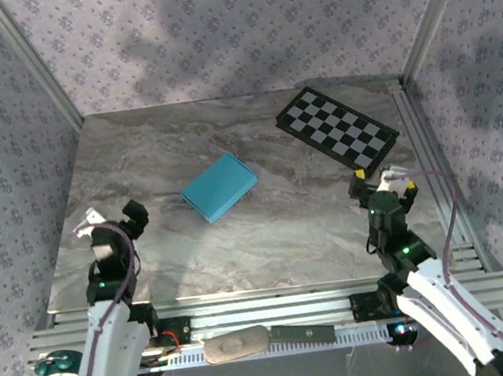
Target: Fold the paper box
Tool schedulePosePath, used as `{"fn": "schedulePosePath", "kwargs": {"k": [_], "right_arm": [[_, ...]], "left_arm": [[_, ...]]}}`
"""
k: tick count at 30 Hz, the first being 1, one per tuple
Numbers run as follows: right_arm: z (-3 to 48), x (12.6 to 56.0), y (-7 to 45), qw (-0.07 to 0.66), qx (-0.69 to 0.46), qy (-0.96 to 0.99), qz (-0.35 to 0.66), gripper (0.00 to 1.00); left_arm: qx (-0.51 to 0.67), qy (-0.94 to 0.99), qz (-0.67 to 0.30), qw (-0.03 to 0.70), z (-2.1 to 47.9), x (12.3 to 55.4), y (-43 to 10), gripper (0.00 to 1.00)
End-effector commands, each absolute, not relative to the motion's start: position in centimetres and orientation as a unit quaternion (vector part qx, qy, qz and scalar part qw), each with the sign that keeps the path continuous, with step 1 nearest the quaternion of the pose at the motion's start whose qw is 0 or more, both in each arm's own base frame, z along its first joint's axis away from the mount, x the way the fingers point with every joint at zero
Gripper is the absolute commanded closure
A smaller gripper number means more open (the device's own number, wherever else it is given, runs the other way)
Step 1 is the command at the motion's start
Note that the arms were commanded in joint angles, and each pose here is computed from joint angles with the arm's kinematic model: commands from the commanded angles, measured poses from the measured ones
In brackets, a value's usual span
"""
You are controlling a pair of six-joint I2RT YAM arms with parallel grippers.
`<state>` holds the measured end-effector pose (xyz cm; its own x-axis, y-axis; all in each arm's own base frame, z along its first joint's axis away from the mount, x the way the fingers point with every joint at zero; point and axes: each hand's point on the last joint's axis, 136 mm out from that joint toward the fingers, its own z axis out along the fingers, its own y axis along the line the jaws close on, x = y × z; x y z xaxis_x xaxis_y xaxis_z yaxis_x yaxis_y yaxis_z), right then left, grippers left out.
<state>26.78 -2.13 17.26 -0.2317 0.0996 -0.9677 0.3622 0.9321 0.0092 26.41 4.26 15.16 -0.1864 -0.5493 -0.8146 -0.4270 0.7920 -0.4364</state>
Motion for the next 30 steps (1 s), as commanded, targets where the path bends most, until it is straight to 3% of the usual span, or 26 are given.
{"fn": "schedulePosePath", "kwargs": {"k": [1, 6, 19, 22, 29, 30], "right_arm": [[16.0, 28.2, -3.6, 0.605, 0.12, 0.777, -0.126, 0.01], [14.1, 30.7, -4.2, 0.6, 0.117, 0.785, -0.102, 0.01], [10.9, 37.1, -2.9, 0.583, 0.042, 0.81, -0.057, 0.01], [8.9, 38.1, -2.1, 0.583, 0.02, 0.811, -0.05, 0.01], [8.6, 38.3, -2.1, 0.562, 0.018, 0.825, -0.058, 0.01], [8.6, 38.5, -2.5, 0.557, 0.029, 0.827, -0.066, 0.01]], "left_arm": [[-0.263, 0.732, 0.028, 0.628, 18.7, 27.2, 6.0, 0.0], [-0.228, 0.762, 0.089, 0.599, 16.2, 29.0, 7.3, 0.0], [-0.23, 0.785, 0.057, 0.572, 11.1, 35.8, 9.3, 0.0], [-0.197, 0.806, 0.05, 0.556, 10.6, 37.1, 7.9, 0.0], [-0.099, 0.775, 0.046, 0.622, 10.1, 37.9, 4.2, 0.0], [-0.104, 0.795, 0.046, 0.597, 9.5, 37.7, 4.3, 0.0]]}}
